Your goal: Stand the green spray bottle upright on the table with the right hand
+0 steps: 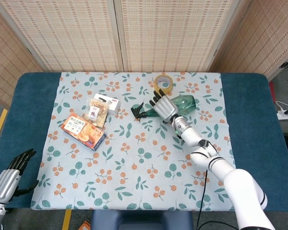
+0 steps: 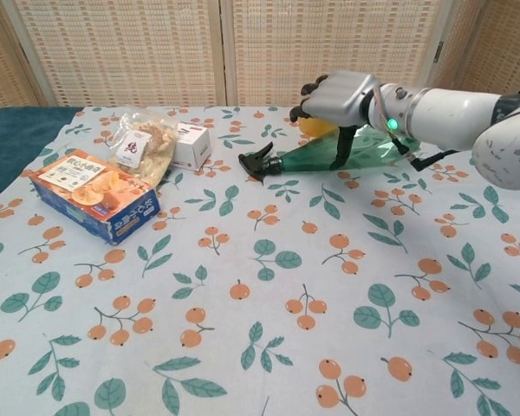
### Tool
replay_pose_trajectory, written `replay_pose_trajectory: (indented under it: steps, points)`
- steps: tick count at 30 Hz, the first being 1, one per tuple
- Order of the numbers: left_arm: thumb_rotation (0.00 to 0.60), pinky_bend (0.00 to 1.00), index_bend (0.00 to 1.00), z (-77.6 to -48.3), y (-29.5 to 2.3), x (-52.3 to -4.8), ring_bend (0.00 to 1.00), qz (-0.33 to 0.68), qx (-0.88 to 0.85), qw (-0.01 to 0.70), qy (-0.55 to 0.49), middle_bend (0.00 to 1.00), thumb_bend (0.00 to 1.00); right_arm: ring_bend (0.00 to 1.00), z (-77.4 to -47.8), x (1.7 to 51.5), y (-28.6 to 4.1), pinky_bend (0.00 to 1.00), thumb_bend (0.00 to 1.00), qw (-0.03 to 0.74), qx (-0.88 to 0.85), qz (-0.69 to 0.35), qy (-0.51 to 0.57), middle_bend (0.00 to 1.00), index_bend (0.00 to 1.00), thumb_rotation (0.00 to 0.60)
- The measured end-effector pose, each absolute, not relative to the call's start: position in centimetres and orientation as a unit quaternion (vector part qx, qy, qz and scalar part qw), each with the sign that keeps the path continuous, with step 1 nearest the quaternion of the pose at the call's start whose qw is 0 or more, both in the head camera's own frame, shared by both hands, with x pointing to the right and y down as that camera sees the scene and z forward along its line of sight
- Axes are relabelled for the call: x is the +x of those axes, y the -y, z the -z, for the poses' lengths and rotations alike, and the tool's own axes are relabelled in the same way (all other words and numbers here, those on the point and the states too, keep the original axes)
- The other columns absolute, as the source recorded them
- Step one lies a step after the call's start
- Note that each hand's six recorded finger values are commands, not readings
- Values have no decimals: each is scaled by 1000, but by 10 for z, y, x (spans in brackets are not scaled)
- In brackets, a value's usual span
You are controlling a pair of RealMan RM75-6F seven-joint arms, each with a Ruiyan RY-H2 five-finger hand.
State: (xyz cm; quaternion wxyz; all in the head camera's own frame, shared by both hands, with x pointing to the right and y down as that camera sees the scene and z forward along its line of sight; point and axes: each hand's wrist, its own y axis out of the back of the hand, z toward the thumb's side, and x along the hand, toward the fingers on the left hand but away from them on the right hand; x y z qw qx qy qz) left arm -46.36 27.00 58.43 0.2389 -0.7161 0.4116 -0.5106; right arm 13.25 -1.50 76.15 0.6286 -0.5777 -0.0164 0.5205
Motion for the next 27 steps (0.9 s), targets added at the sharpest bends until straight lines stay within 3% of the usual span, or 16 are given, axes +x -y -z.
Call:
replay_pose_trajectory:
  steps: [6, 14, 22, 27]
  points:
    - [600, 84, 2, -585, -270, -462, 0, 510, -720, 237, -407, 0, 262, 0, -776, 136, 9, 112, 0, 629, -568, -530, -7, 189, 184, 600]
    - [600, 84, 2, -589, -273, -460, 0, 511, -728, 224, -399, 0, 265, 1, -785, 137, 5, 113, 0, 632, -559, -536, -16, 242, 292, 600]
    - [600, 83, 2, -590, -274, -460, 0, 511, -730, 223, -396, 0, 268, 155, -781, 134, 4, 212, 0, 654, -548, -522, 2, 432, 578, 600]
    - [600, 83, 2, -591, -274, -460, 0, 512, -730, 221, -395, 0, 269, 238, -782, 135, 1, 251, 0, 658, -547, -517, 5, 509, 684, 600]
